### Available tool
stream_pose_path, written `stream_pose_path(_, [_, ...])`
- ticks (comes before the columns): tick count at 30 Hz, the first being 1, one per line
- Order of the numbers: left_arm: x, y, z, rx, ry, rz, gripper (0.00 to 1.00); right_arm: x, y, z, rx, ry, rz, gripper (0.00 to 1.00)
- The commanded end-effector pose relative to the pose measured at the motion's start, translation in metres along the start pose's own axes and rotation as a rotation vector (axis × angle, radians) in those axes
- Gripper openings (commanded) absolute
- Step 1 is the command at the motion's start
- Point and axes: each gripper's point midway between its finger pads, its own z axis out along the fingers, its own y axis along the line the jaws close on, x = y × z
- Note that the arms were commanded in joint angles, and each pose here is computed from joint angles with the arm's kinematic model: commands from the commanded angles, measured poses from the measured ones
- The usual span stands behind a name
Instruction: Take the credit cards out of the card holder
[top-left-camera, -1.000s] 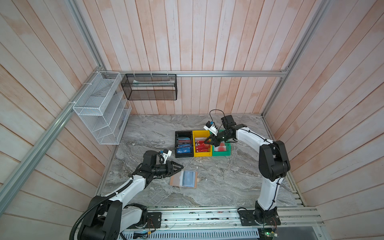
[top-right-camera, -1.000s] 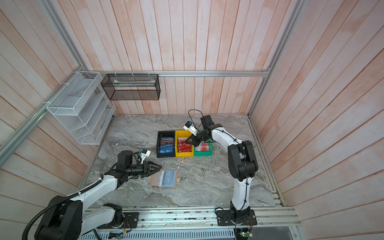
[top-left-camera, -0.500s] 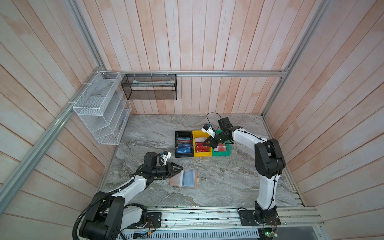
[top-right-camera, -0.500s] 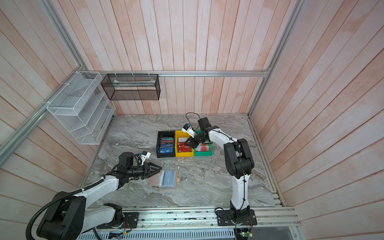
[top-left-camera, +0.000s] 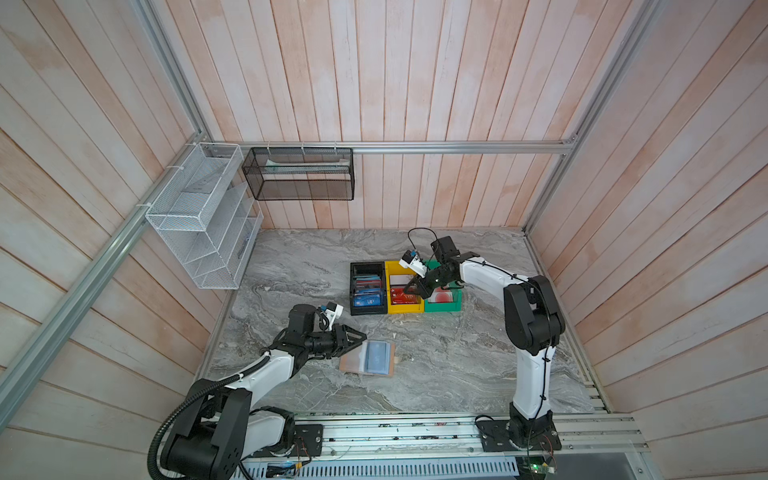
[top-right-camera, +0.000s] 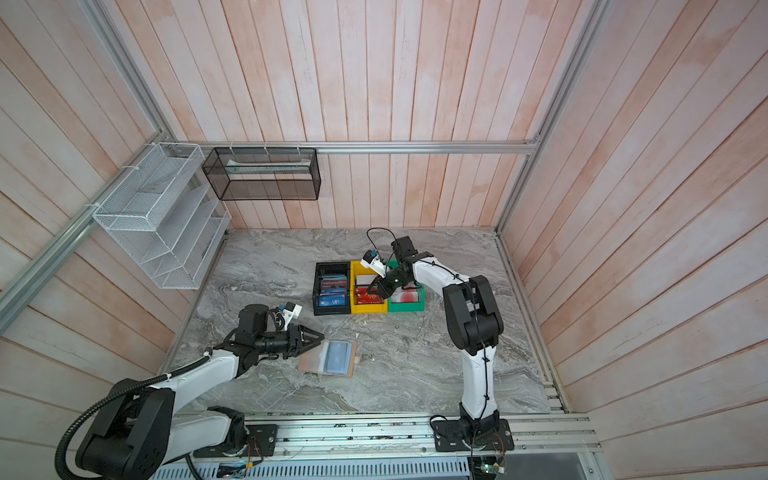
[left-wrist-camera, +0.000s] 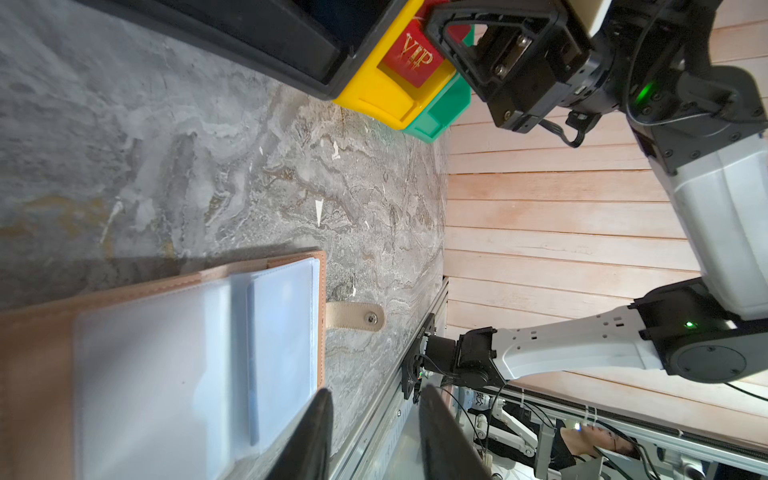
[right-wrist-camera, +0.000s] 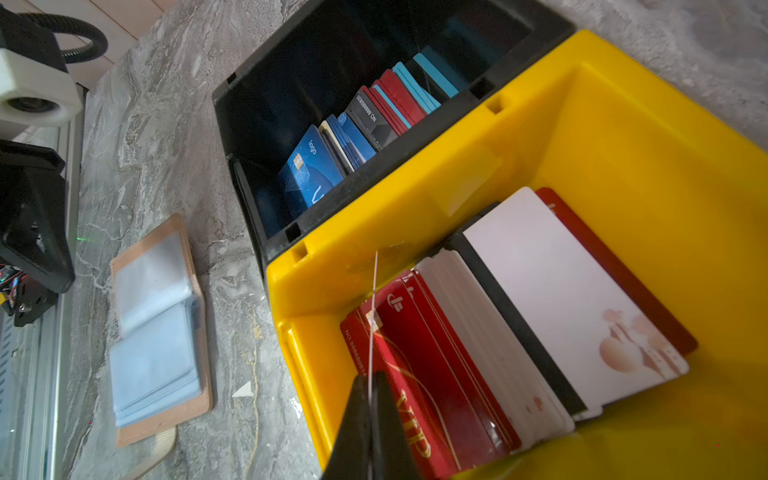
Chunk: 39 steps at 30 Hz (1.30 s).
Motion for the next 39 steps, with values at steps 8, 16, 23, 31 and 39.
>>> stream_pose_path(8, [-0.003,-0.006,0.001,0.015,0.007,0.043,0.38,0.004,0.006,0.014,-0.028,0.052,-0.001,0.0])
stream_pose_path(16, [-0.002,-0.006,0.001,0.012,0.011,0.051,0.38,0.009,0.003,0.019,-0.017,0.078,0.01,0.0])
stream_pose_path(23, [-0.003,-0.007,0.001,0.009,0.012,0.057,0.38,0.012,0.001,0.02,-0.001,0.097,0.017,0.04])
stream_pose_path(31, [-0.003,-0.004,0.002,0.002,0.013,0.05,0.37,0.013,-0.003,0.018,0.03,0.109,0.02,0.19])
stream_pose_path(39, [-0.003,-0.004,0.002,0.002,0.013,0.049,0.37,0.014,-0.004,0.016,0.045,0.12,0.027,0.25])
